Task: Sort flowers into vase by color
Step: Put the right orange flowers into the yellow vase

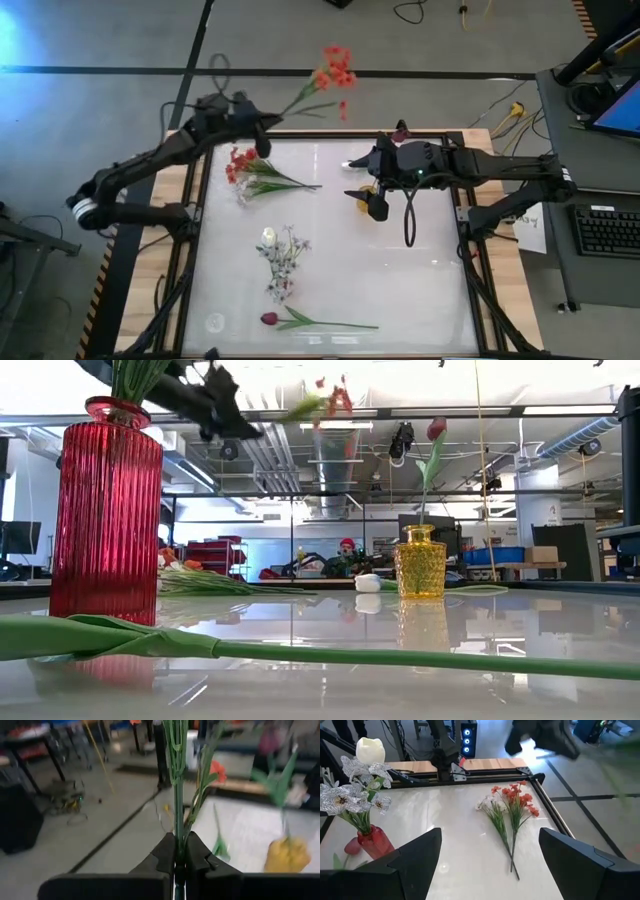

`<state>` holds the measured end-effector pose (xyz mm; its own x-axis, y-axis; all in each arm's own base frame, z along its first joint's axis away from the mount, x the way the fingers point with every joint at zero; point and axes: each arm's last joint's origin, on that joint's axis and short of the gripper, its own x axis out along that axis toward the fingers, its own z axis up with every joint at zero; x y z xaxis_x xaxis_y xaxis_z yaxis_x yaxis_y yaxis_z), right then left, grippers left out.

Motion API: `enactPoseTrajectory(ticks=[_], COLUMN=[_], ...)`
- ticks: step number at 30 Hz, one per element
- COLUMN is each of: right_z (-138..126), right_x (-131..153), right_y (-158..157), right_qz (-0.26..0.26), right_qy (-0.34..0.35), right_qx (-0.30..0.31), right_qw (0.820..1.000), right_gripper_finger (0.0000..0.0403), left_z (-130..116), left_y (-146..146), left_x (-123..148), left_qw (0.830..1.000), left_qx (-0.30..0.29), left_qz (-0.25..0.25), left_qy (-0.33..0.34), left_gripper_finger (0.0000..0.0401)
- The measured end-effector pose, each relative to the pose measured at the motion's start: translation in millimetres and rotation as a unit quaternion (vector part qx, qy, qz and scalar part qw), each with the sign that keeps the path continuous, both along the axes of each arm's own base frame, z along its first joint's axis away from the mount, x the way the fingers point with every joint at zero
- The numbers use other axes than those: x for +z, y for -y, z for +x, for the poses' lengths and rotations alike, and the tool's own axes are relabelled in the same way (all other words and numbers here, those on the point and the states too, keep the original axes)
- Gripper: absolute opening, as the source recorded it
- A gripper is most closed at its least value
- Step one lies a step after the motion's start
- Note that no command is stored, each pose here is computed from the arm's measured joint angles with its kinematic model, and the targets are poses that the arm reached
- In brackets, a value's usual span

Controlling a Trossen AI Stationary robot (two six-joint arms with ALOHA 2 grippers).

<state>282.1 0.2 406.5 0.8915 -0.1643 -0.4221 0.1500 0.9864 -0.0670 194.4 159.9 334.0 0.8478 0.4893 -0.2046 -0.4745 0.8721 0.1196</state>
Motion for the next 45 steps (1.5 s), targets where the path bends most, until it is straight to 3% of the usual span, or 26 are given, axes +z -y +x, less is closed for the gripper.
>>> enactPoseTrajectory(ticks=[8,18,28,32,38,45], right_z=[17.5,66.0,72.4,71.8,83.2,100.0], right_x=[-10.0,-26.5,-5.1,0.3,-1.6,-0.4], right_y=[-0.4,-1.3,6.9,15.2,28.1,32.6], right_qz=[-0.026,-0.072,-0.086,-0.083,-0.054,-0.078], right_qy=[0.042,0.123,0.252,0.275,0.304,0.318], right_qx=[0.012,0.025,0.005,0.000,0.041,0.066], right_qw=[0.999,0.989,0.964,0.958,0.950,0.943], right_gripper_finger=[0.0326,0.0326,0.0326,0.0326,0.0326,0.0326], left_z=[-22.3,-7.1,3.4,7.0,13.5,24.3], left_y=[31.3,64.3,85.9,93.7,96.0,92.5], left_x=[36.1,47.9,48.7,48.9,48.2,39.6], left_qw=[0.991,0.973,0.961,0.955,0.955,0.958], left_qx=[-0.086,-0.173,-0.228,-0.248,-0.246,-0.246], left_qz=[-0.001,0.005,0.001,0.001,0.004,-0.004], left_qy=[0.107,0.155,0.159,0.161,0.167,0.148], left_gripper_finger=[0.0000,0.0000,0.0000,0.0000,0.0000,0.0000])
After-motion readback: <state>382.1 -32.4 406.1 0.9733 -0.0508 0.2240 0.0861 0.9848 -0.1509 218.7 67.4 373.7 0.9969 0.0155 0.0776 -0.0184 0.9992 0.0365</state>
